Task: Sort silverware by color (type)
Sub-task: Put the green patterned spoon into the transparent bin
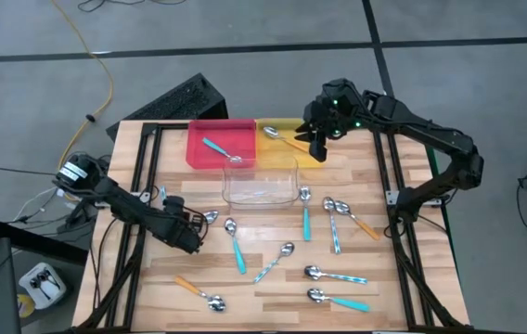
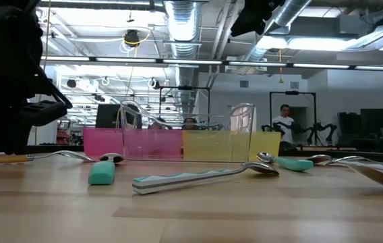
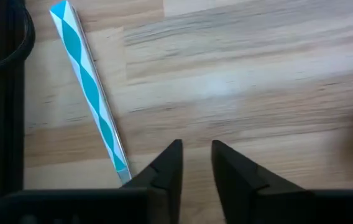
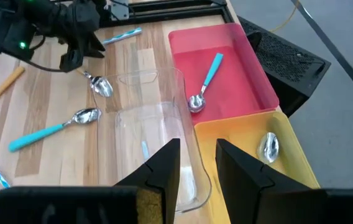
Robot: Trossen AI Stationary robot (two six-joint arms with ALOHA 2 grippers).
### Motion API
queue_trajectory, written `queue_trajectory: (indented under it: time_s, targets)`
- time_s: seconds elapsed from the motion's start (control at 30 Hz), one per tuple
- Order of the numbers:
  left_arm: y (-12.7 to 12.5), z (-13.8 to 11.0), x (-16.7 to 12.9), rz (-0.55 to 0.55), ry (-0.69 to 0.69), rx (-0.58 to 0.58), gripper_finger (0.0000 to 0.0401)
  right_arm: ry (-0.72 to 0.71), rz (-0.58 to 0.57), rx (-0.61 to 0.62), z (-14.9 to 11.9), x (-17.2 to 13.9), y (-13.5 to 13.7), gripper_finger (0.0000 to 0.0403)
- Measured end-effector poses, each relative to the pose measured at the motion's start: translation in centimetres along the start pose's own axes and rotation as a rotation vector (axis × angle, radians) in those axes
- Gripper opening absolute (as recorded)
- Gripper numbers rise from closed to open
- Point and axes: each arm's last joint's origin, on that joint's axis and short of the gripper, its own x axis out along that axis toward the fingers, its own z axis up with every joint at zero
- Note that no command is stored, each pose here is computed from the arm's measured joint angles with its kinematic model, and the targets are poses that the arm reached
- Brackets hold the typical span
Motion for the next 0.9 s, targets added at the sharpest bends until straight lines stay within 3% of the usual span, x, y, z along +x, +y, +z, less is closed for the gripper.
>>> queue_trajectory:
  time_s: [0.13,0.23,0.37,0.53,0.7,0.9]
  targets:
    - [-0.4,-0.8,-0.9,-0.14,-0.097,-0.077,0.001,0.013,0.003,-0.028,-0.1,0.0,0.0,0.0127]
    - [-0.5,-1.0,-2.2,-0.201,-0.17,-0.113,0.0003,0.023,0.005,-0.034,-0.2,0.0,0.0,0.0127]
    - [-0.4,-0.7,-3.0,-0.152,-0.186,0.028,0.0,0.027,0.006,-0.056,-0.3,0.0,0.1,0.0127]
    - [-0.6,0.3,-2.4,-0.019,-0.072,0.258,0.0,0.025,0.006,-0.059,-0.2,0.0,0.0,0.0127]
    - [-2.2,1.5,-1.8,-0.047,0.015,0.56,0.0,0.01,0.003,-0.061,-0.1,0.0,0.0,0.0127]
    - [-3.2,4.0,-1.7,-0.03,0.177,0.712,0.0,0.01,0.002,-0.054,-0.1,0.0,0.0,0.0127]
